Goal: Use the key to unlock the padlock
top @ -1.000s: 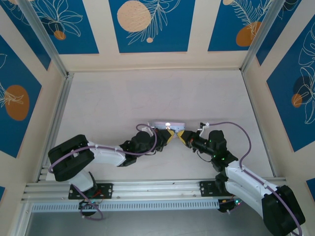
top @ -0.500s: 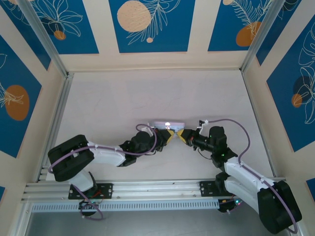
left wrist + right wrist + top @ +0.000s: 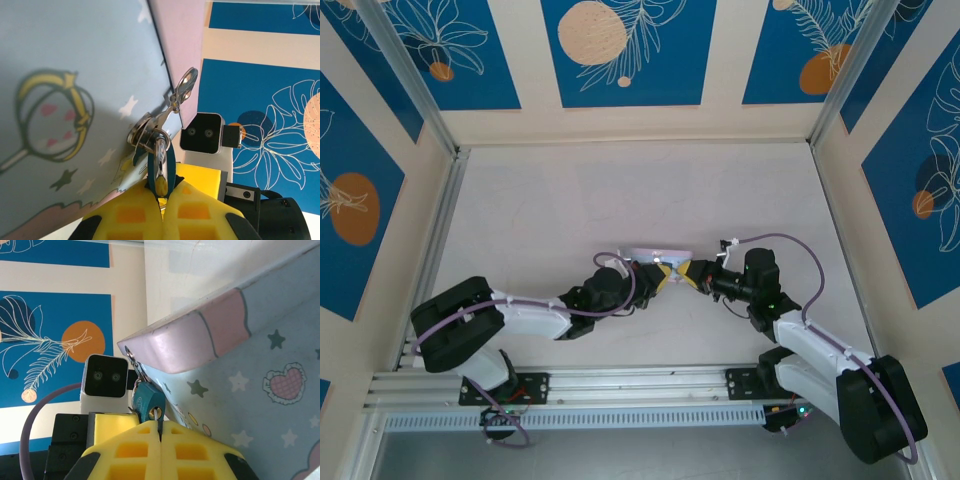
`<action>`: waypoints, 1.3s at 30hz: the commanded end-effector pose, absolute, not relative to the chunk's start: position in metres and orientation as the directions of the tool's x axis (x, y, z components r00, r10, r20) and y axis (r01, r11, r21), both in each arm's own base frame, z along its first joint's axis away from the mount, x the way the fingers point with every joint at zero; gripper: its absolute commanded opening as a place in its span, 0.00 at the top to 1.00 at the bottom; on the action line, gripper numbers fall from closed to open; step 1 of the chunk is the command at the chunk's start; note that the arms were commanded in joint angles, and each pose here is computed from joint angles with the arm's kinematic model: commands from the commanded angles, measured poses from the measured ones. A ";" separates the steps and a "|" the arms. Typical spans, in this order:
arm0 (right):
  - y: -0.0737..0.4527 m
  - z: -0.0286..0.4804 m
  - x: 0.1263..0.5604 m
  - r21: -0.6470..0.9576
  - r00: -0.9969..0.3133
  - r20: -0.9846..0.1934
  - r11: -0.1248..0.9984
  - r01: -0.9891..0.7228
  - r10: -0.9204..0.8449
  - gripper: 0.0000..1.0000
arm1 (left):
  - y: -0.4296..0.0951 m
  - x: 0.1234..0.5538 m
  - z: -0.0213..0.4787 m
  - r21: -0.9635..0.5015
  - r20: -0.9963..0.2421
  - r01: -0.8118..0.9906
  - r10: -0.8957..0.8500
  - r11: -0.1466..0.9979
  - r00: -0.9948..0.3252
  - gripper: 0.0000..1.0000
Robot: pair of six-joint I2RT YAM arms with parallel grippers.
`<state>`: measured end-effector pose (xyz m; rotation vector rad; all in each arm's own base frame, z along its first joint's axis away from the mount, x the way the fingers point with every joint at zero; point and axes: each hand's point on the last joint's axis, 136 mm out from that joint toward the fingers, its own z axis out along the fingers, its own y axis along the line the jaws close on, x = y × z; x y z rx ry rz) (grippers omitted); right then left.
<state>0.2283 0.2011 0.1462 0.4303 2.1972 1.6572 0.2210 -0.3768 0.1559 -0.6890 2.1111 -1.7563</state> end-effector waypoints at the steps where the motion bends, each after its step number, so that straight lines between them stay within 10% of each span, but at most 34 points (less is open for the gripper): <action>1: 0.206 0.166 0.233 0.971 -0.895 -0.124 0.239 -0.020 0.428 1.00 | -0.384 0.207 0.173 -0.986 0.060 -0.127 -0.481 0.108 -0.875 1.00; 30: 0.203 0.159 0.239 0.957 -0.917 -0.162 0.285 -0.055 0.366 1.00 | -0.365 0.210 0.183 -0.975 -0.064 -0.054 -0.509 0.215 -0.858 1.00; 39: 0.194 0.169 0.252 0.953 -0.904 -0.157 0.302 -0.032 0.397 1.00 | -0.317 0.227 0.214 -0.923 -0.240 0.001 -0.573 0.385 -0.783 0.34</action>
